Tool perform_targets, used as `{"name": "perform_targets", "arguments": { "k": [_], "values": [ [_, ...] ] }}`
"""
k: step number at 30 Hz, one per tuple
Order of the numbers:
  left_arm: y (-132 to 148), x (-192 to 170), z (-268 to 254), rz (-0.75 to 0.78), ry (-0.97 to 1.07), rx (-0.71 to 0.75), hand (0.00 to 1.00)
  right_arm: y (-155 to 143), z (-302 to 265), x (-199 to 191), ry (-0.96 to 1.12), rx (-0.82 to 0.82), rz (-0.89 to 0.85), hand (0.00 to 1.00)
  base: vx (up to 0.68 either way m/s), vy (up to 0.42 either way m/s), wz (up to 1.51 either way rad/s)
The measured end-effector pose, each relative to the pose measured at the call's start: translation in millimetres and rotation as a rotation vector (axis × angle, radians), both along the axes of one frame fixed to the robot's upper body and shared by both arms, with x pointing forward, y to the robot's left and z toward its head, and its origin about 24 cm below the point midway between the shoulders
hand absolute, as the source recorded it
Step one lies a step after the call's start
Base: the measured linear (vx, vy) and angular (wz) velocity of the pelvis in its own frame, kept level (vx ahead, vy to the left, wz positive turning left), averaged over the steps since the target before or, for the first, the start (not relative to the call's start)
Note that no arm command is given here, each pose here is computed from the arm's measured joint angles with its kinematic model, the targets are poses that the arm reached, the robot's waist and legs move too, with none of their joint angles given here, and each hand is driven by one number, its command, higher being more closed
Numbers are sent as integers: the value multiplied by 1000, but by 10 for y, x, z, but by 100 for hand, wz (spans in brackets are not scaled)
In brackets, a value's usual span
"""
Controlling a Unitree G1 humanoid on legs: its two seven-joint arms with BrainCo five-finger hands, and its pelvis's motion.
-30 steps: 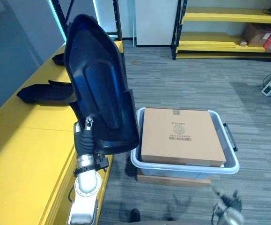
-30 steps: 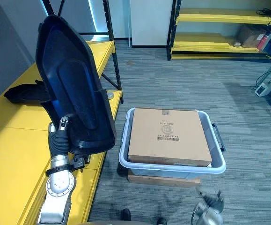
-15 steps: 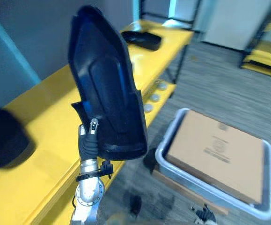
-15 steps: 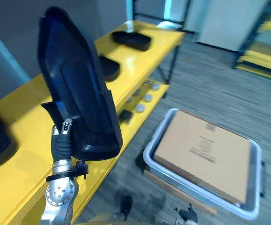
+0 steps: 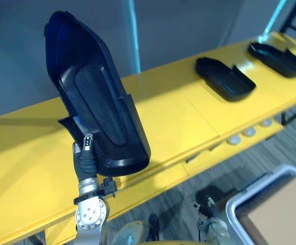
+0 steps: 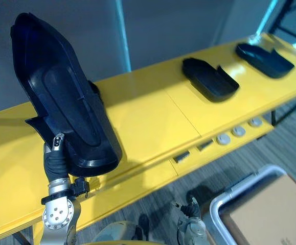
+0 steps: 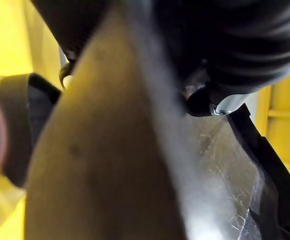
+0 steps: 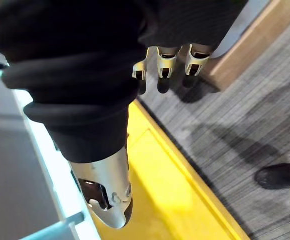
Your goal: Walk over and take plastic housings, then place them on the shelf
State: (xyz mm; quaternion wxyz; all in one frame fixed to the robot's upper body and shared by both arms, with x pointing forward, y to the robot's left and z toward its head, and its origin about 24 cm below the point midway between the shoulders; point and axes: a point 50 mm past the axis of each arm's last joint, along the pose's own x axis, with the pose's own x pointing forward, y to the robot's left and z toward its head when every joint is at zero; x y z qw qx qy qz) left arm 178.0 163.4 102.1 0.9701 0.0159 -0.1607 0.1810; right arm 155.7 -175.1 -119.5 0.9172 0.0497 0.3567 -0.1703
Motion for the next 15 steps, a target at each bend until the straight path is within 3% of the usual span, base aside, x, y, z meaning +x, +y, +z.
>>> {"name": "perform_targets", "arguments": {
  "k": [7, 15],
  "values": [
    [15, -2, -37, 34, 16, 12, 100, -23, 12, 9, -5, -11, 2, 0, 137, -88, 105],
    [-44, 8, -273, 0, 122, 1, 100, -41, -15, -61, 12, -11, -17, 0, 47, -226, 25]
  ]
}}
